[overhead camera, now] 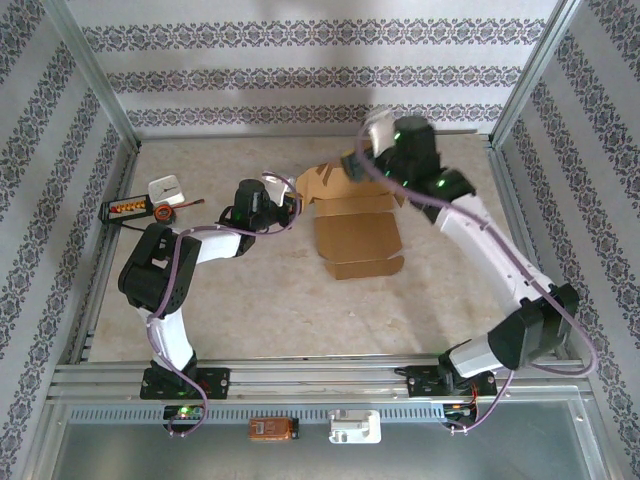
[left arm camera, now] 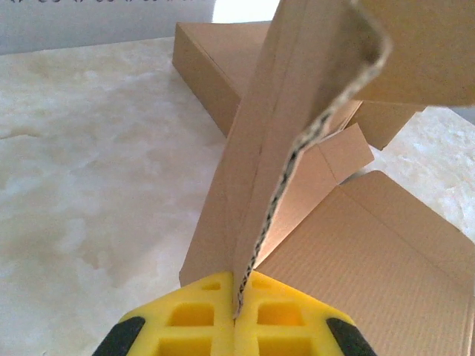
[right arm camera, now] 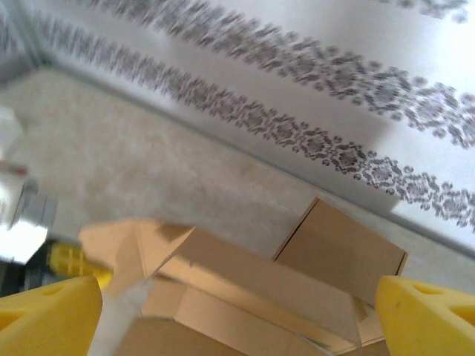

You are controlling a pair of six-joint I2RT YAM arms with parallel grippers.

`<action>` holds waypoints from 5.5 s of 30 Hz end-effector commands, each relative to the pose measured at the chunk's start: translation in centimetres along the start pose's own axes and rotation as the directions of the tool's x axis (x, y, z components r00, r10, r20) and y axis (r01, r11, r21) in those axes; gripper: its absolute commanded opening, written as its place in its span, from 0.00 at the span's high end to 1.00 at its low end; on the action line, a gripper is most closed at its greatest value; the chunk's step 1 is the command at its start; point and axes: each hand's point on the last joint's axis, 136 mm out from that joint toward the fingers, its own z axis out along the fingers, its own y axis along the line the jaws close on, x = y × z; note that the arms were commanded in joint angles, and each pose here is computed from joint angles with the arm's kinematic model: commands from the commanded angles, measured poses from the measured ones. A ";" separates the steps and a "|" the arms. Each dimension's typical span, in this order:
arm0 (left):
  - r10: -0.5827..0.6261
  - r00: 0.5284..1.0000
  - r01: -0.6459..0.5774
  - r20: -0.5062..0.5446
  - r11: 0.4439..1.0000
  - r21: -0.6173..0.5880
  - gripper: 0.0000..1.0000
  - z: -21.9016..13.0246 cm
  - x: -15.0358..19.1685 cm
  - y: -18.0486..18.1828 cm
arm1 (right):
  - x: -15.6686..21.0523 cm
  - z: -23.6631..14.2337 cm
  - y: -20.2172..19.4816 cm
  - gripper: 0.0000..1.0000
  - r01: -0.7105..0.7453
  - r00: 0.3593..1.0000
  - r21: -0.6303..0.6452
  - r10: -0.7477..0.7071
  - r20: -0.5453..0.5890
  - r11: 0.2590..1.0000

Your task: Fold the paper box

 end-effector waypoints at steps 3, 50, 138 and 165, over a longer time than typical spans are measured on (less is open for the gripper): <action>0.082 0.994 -0.085 0.077 0.996 0.040 1.00 -0.3 -1.6 -0.5 | 4.4 3.2 -1.9 0.07 -0.420 0.877 -0.062 0.388 -0.283 0.905; 0.006 1.000 -0.005 -0.024 0.999 0.048 1.00 -0.2 -1.7 2.8 | 9.8 7.5 0.6 0.08 -0.695 0.667 -0.184 0.526 -0.528 0.695; 0.329 0.915 -0.276 -0.235 0.933 0.231 0.28 -2.2 -1.5 7.1 | 18.7 9.5 6.0 0.24 -0.479 0.764 -0.194 0.297 -0.572 0.856; 0.533 0.815 -0.379 -0.229 0.788 0.485 0.56 2.6 1.9 -0.9 | 18.0 10.3 7.1 0.25 -0.516 0.751 -0.283 0.268 -0.603 0.809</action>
